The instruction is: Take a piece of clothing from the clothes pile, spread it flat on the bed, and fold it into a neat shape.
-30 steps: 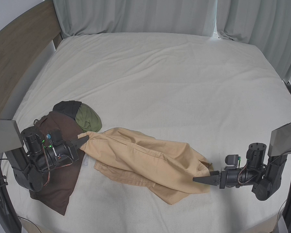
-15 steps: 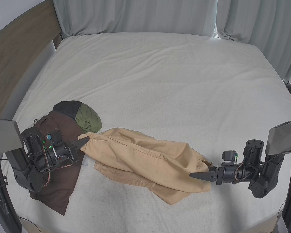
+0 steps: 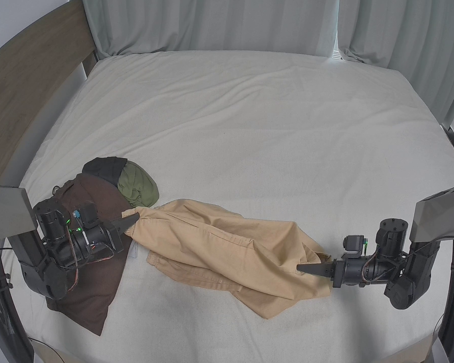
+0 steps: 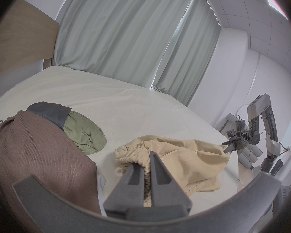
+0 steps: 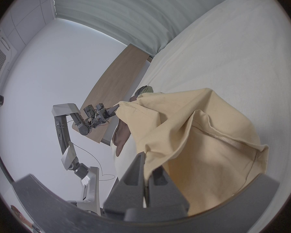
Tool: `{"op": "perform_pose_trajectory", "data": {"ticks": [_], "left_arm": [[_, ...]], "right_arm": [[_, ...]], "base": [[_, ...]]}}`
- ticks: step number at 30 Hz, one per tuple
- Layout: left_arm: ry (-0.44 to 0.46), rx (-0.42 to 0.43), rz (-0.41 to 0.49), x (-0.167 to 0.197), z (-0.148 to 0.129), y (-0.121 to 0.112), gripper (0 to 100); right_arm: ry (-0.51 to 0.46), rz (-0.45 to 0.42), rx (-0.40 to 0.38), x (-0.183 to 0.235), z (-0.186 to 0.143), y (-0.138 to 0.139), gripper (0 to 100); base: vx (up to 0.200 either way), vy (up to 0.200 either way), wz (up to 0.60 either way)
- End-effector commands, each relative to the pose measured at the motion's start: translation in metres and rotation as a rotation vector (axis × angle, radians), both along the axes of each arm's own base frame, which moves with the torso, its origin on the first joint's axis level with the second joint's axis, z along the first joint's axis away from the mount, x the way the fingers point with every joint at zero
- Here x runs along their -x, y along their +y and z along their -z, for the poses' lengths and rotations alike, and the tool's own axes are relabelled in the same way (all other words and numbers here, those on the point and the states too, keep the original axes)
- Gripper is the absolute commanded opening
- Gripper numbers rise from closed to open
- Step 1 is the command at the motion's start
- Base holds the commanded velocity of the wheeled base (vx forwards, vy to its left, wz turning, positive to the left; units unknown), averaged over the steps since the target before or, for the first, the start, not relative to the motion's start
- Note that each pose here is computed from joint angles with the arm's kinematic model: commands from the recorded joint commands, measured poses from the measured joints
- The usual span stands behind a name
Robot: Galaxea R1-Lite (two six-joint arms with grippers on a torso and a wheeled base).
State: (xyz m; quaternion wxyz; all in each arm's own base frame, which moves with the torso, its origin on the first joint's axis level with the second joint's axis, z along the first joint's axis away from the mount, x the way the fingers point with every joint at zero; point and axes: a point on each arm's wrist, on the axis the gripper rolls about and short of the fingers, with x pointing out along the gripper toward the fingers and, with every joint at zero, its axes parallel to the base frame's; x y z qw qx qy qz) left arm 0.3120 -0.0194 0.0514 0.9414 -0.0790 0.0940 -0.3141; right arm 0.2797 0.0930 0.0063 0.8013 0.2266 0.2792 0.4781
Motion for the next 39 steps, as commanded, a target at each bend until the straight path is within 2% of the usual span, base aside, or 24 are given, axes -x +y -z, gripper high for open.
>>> {"op": "perform_pose_trajectory", "data": {"ticks": [1, 6, 7, 11, 20, 28, 39], "left_arm": [[-0.004, 0.001, 0.0, 0.0, -0.001, 0.0, 0], [-0.033, 0.004, 0.001, -0.003, -0.007, -0.001, 0], [-0.076, 0.007, 0.024, -0.004, -0.019, -0.002, 0], [-0.136, 0.015, 0.084, 0.002, -0.038, -0.003, 0], [-0.254, 0.023, 0.1, 0.014, -0.076, -0.002, 0], [-0.319, 0.049, 0.101, 0.028, -0.103, -0.001, 0], [-0.335, 0.053, 0.116, 0.033, -0.109, 0.0, 0]], "right_arm": [[-0.005, 0.001, -0.001, 0.0, -0.001, 0.0, 0], [-0.033, 0.004, -0.008, 0.002, -0.012, -0.001, 0], [-0.068, 0.005, -0.017, 0.006, -0.024, -0.002, 0], [-0.118, 0.005, -0.029, 0.012, -0.042, -0.004, 0], [-0.208, 0.034, -0.075, 0.019, -0.077, -0.006, 0], [-0.244, 0.038, -0.117, 0.025, -0.099, -0.007, 0], [-0.277, 0.043, -0.134, 0.027, -0.109, -0.008, 0]], "base": [[0.0, 0.0, 0.0], [0.0, 0.0, 0.0], [0.0, 0.0, 0.0], [0.0, 0.0, 0.0], [0.0, 0.0, 0.0], [0.0, 0.0, 0.0], [0.0, 0.0, 0.0]]}}
